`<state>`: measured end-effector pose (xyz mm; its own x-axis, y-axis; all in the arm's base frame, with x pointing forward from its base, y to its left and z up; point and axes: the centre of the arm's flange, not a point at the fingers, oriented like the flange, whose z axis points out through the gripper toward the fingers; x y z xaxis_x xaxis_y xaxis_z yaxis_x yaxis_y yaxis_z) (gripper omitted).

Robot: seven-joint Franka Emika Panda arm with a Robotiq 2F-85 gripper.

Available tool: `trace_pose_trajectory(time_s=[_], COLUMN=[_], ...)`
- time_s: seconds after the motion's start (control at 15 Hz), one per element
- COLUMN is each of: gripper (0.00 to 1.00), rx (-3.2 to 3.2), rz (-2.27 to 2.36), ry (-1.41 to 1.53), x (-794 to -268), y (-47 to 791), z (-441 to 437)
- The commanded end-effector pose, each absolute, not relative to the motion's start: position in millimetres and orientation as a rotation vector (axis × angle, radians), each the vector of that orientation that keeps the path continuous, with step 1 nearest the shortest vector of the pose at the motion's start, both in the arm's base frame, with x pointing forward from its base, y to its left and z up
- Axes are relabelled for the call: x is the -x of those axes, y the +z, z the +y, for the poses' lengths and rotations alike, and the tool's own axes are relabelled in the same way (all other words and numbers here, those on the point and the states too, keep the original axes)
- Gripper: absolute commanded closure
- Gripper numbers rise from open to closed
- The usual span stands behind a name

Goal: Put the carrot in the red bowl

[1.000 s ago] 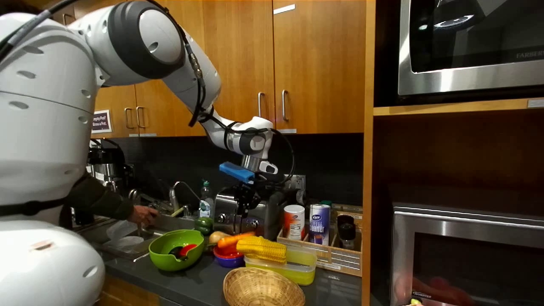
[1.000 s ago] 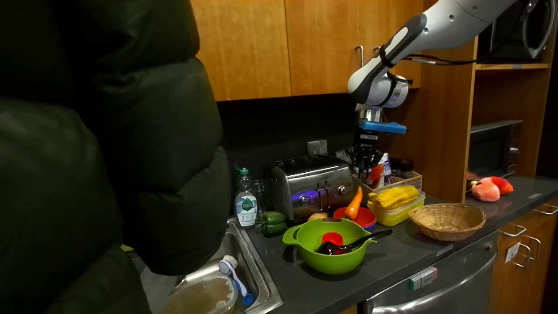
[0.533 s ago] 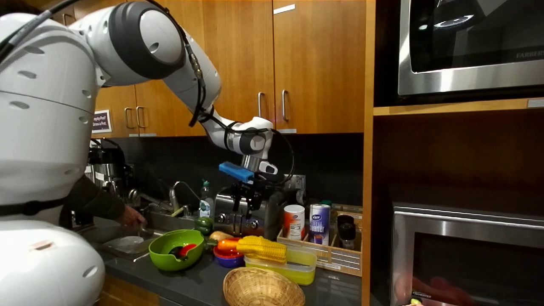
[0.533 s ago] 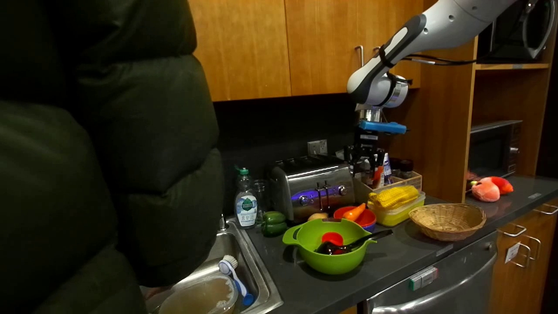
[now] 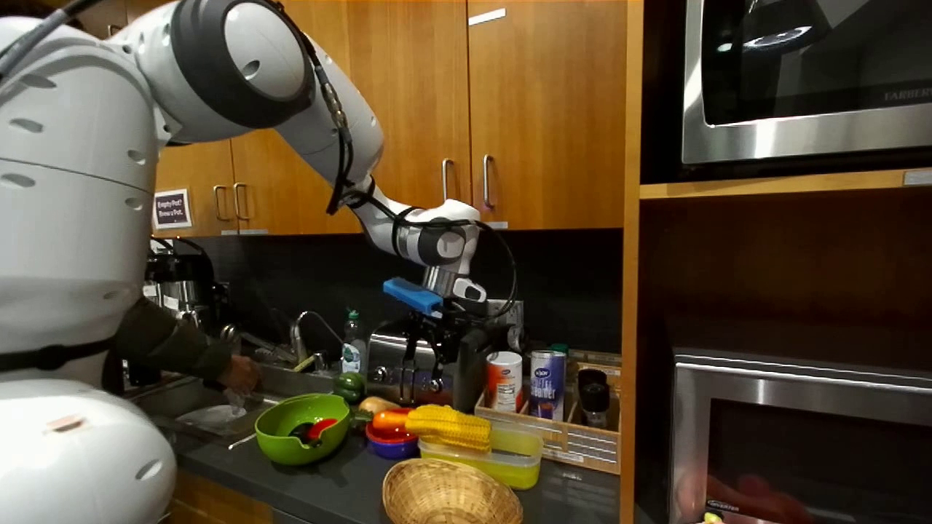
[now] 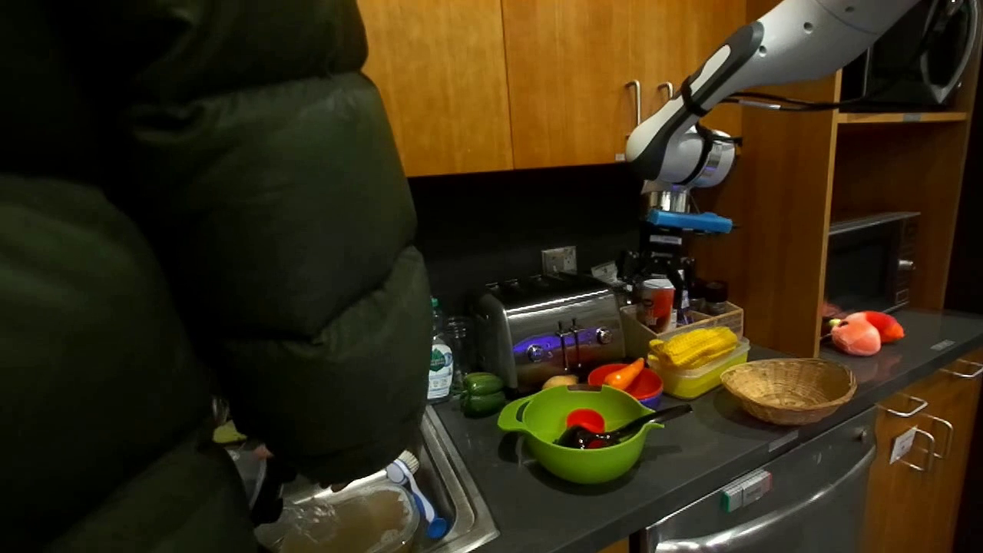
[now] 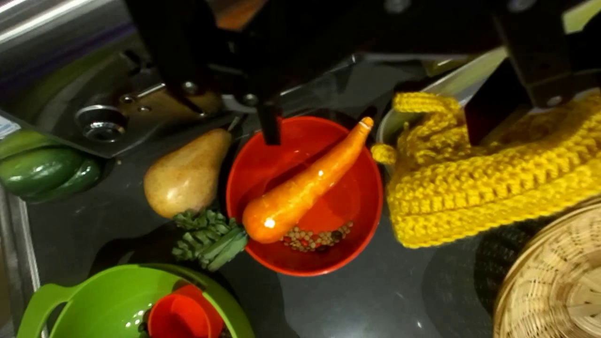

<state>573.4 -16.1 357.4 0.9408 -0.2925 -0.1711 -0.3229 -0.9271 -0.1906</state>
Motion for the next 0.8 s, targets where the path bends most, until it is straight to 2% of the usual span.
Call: trace_pose_trajectory(time_s=[0.0,0.4,0.67,0.73], gripper=[0.0,0.0,0.0,0.0], rx=[2.806,2.809,2.99,2.931], rz=[0.545,0.401,0.254,0.319], ry=[0.239,0.455,0.572,0.585], x=[-519.0,-423.7,-360.8,-403.5], y=[360.5,358.7,371.0,351.1], z=[-38.3,-37.4,-73.4,-55.7])
